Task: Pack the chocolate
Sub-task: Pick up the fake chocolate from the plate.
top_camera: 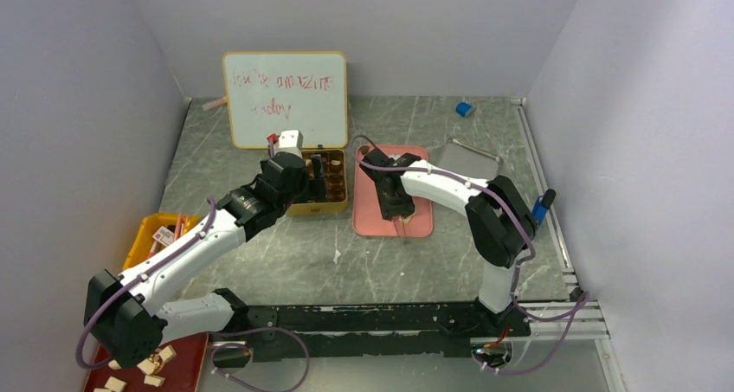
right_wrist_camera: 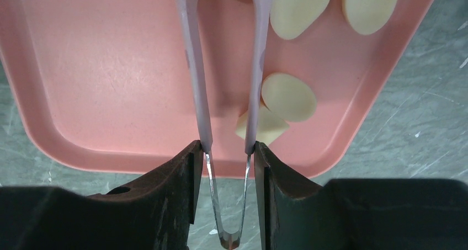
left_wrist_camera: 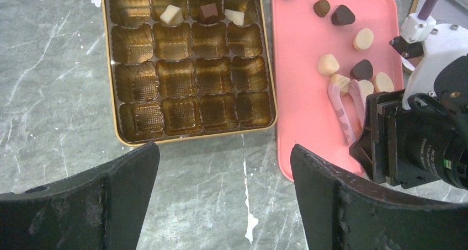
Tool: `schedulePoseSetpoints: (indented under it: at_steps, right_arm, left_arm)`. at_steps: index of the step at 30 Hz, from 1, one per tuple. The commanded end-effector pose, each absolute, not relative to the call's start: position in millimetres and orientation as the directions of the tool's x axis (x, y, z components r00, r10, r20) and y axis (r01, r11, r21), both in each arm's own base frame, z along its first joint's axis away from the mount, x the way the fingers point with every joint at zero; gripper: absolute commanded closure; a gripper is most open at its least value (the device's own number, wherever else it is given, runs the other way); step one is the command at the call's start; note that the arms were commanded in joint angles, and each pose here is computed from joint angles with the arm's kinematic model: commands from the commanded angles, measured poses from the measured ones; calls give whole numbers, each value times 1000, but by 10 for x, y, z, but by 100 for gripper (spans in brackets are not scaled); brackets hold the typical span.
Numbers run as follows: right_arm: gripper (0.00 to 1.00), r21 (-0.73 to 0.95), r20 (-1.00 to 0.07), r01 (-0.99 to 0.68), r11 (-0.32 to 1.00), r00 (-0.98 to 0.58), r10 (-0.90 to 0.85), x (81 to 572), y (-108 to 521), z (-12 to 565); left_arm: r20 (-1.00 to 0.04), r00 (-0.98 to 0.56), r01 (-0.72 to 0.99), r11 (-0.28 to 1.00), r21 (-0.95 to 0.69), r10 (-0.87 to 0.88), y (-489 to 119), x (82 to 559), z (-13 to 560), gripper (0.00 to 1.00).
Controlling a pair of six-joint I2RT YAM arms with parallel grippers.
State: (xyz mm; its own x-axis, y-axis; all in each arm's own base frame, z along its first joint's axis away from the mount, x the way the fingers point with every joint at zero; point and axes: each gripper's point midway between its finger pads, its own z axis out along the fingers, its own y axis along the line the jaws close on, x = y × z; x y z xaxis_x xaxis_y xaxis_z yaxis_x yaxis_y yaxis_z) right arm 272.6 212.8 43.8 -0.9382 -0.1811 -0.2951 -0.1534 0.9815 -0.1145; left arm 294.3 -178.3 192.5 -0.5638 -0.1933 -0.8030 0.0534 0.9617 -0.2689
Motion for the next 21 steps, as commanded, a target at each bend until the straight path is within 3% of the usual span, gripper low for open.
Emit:
schedulePoseSetpoints:
  at_steps: [1, 21]
  right_arm:
    - [58, -103, -342, -145, 984, -924, -171, 2946, 2177, 526]
    - [58, -88, -335, -117, 989, -932, -140, 3152, 2244, 525]
  left_arm:
    - [-829, -516, 62, 956, -287, -216, -1817, 3029, 2155, 7]
    - [-834, -507, 51, 958, -282, -219, -1771, 3012, 2193, 7]
